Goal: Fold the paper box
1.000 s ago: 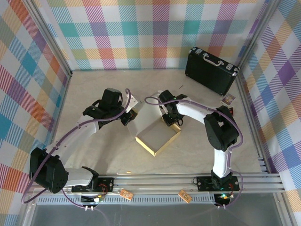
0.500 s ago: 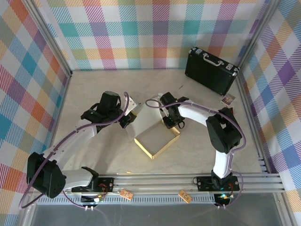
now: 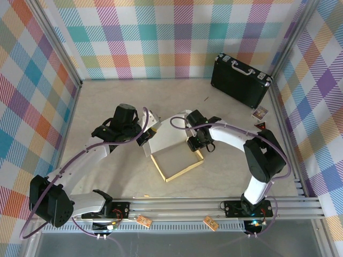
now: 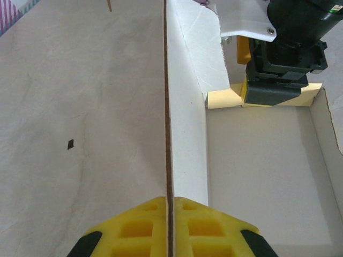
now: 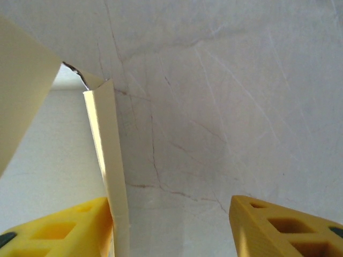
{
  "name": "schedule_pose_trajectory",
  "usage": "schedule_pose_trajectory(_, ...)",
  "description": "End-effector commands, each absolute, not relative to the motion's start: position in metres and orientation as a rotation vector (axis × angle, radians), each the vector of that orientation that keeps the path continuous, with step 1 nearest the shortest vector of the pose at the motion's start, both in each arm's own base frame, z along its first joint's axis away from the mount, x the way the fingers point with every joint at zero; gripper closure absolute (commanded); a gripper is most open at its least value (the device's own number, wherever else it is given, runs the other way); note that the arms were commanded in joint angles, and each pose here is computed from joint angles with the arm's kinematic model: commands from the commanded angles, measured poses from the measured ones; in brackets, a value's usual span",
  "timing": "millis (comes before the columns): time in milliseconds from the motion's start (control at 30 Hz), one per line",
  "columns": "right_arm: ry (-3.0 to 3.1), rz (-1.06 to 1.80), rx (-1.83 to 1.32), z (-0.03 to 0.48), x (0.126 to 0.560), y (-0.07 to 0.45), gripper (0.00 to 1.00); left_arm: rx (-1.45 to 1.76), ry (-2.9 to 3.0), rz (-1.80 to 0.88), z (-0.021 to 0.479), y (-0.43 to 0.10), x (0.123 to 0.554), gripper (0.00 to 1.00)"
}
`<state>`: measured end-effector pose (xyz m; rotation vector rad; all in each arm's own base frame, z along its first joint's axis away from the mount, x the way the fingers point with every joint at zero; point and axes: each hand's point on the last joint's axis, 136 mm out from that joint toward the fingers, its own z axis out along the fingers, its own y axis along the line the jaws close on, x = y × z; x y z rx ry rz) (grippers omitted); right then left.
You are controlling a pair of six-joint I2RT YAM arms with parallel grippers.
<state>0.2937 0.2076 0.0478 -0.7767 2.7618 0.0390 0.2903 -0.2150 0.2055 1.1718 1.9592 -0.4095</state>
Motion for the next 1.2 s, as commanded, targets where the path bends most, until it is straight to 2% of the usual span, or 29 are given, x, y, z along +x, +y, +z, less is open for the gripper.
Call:
schedule_pose_trajectory(0,2.7,0.16,-0.969,0.052,0.266,0.234,0.41,1.158,1.671,-0.406,0.263,-0.24,0.305,1.0)
schedule_pose_trajectory(667,2.688,0.302,-0.681,0.066,0.254,0.219,0.3,1.163,1.671,-0.395,0.265,-0.238,0.303,1.0)
schedule_pose_trajectory(867,2.722,0.314,-0.553,0.063,0.255,0.205,0.34,1.167,1.677,-0.392,0.263,-0.238,0.304,1.0)
schedule_pose_trajectory(1167,2.763,0.317,-0.559,0.054,0.253,0.205,0.41,1.169,1.683,-0.396,0.26,-0.238,0.304,1.0)
